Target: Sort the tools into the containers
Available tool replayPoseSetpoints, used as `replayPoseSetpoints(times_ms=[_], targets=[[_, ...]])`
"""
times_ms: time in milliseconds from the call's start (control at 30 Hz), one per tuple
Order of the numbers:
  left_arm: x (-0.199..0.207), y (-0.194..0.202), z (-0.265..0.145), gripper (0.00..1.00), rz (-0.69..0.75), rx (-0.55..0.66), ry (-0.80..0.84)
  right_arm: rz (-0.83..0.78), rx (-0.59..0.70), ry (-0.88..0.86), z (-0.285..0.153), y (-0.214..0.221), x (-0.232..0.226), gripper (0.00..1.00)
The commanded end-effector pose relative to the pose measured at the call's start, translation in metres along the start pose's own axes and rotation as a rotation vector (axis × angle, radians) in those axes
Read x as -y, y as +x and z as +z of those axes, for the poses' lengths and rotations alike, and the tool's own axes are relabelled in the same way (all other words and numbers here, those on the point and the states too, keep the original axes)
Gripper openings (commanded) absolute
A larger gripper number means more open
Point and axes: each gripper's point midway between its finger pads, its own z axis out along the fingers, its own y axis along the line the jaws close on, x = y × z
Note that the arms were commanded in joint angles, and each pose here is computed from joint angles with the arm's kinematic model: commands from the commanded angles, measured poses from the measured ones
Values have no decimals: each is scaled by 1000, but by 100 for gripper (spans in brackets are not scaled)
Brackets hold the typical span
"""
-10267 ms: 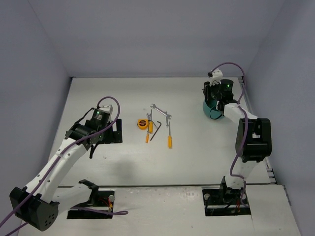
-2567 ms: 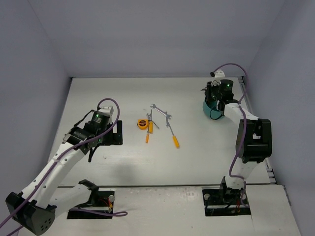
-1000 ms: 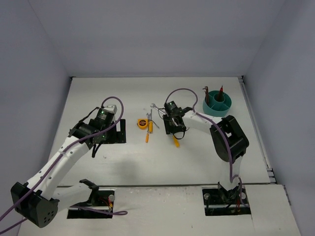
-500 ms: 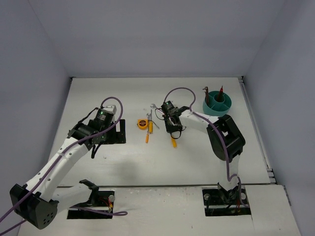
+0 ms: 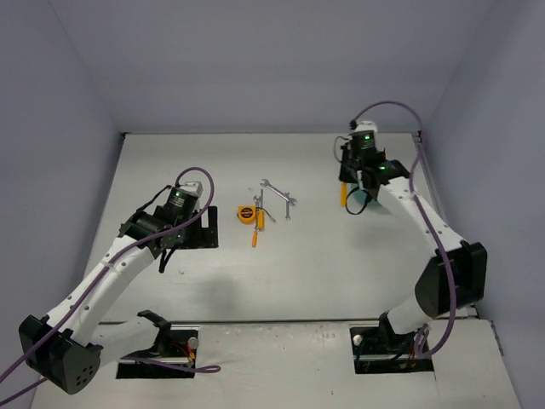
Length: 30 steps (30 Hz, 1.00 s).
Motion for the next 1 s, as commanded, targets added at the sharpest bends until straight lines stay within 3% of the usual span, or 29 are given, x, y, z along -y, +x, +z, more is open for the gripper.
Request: replayPoseSetpoints(times_ms=[0,167,267,667,967], targets=[[12,-28,-9,88,21,84,35,127,238,111,-25,-68,83,0],[15,-28,-7,88,28,87,49,158,433,118,-31,-117,142,0],[16,-27,-6,88,29,87,56,119,483,100,-27,-137,163,0],[14,-28,-4,88,38,104,52,-88,498,-18,40,-163,188,0],[14,-28,2,88,40,86,38,-119,458,-65,79,-144,185,0]])
